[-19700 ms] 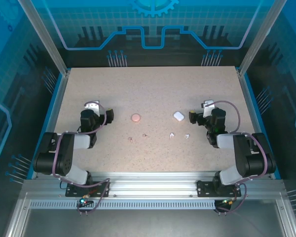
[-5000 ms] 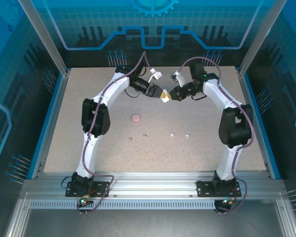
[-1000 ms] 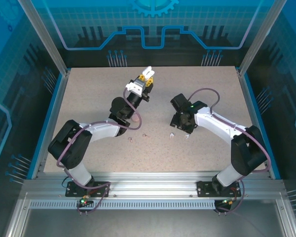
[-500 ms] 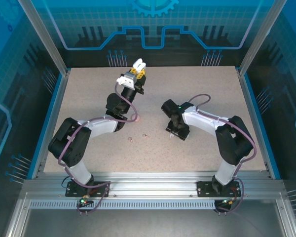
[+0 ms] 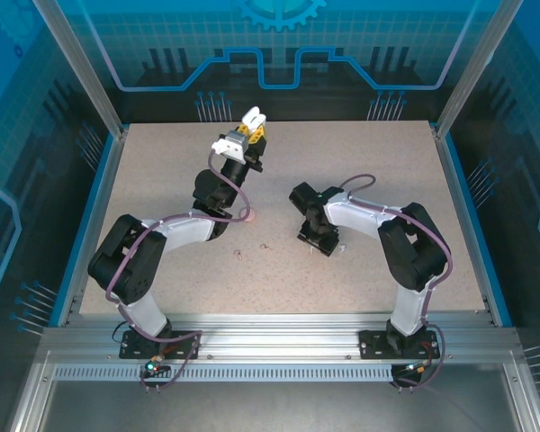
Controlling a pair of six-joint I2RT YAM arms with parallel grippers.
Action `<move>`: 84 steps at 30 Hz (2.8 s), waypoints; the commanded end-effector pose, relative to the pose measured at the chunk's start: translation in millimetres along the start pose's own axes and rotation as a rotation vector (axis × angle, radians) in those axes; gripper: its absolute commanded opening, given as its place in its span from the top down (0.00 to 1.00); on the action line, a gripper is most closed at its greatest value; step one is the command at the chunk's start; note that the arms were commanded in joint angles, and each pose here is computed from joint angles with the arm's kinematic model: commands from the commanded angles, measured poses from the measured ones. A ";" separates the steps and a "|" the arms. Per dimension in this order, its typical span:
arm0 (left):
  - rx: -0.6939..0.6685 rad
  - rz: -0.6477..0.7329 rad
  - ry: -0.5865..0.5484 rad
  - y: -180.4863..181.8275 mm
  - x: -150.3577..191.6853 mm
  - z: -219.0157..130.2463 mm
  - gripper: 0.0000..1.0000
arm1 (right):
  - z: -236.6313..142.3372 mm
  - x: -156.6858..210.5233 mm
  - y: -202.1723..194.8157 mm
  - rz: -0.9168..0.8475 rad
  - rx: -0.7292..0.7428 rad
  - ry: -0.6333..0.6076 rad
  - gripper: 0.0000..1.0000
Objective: Insert wireless bluetooth earbuds into charging case
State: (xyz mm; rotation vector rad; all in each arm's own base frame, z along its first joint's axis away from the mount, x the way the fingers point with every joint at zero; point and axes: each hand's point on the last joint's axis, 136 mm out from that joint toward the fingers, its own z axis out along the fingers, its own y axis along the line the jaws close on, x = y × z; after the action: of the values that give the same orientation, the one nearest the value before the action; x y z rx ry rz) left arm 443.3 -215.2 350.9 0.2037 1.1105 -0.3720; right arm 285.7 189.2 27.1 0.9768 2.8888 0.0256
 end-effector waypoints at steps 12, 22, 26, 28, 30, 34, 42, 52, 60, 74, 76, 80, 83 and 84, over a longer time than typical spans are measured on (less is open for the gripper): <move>0.009 -0.018 -0.059 -1.0 -25.3 -1.0 1.00 | 13.5 3.1 6.4 -0.026 0.028 0.001 0.50; 0.009 -0.017 -0.056 -0.8 -25.4 -2.3 1.00 | 17.9 3.6 7.1 -0.054 0.024 0.005 0.57; 0.009 -0.018 -0.058 -1.2 -26.2 -2.9 1.00 | 20.0 5.2 6.5 -0.067 0.020 0.009 0.59; 0.011 -0.017 -0.055 -1.6 -26.0 -3.5 1.00 | 21.5 7.1 4.6 -0.073 0.021 0.012 0.60; 0.011 -0.017 -0.054 -1.7 -26.2 -3.7 1.00 | 23.0 8.4 3.0 -0.076 0.021 0.014 0.61; 0.016 -0.018 -0.053 -2.6 -27.1 -3.9 1.00 | 25.9 10.8 0.4 -0.084 0.021 0.019 0.66; 0.033 -0.034 -0.054 -5.1 -30.7 -3.3 1.00 | 25.2 9.3 5.7 -0.145 -0.001 0.009 0.71; 0.056 -0.056 -0.053 -9.3 -32.6 -3.9 1.00 | 20.1 7.4 7.8 -0.225 -0.043 -0.027 0.76; 0.130 -0.051 -0.069 -21.5 -40.4 -4.2 1.00 | -23.6 -11.4 22.6 -0.285 -0.182 -0.171 0.76; 0.269 -0.012 -0.120 -45.9 -65.8 0.4 1.00 | -166.2 -68.2 47.7 -0.390 -0.462 -0.548 0.76; 0.290 -0.008 -0.123 -49.3 -68.2 1.3 1.00 | -195.8 -80.4 52.3 -0.385 -0.524 -0.602 0.76; 0.325 -0.001 -0.117 -56.5 -67.6 2.8 1.00 | -261.1 -105.9 62.8 -0.376 -0.651 -0.714 0.76; 0.336 0.008 -0.120 -59.3 -66.9 4.1 1.00 | -306.7 -116.6 73.5 -0.391 -0.759 -0.789 0.76; 0.339 0.011 -0.121 -60.7 -66.5 4.3 1.00 | -320.6 -118.8 75.9 -0.396 -0.790 -0.814 0.76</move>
State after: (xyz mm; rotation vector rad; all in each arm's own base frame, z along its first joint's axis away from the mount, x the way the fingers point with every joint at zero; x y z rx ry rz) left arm 410.0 -255.6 388.6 0.4444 1.0038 -0.5527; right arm 390.1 177.5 303.6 0.2676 2.1122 0.4745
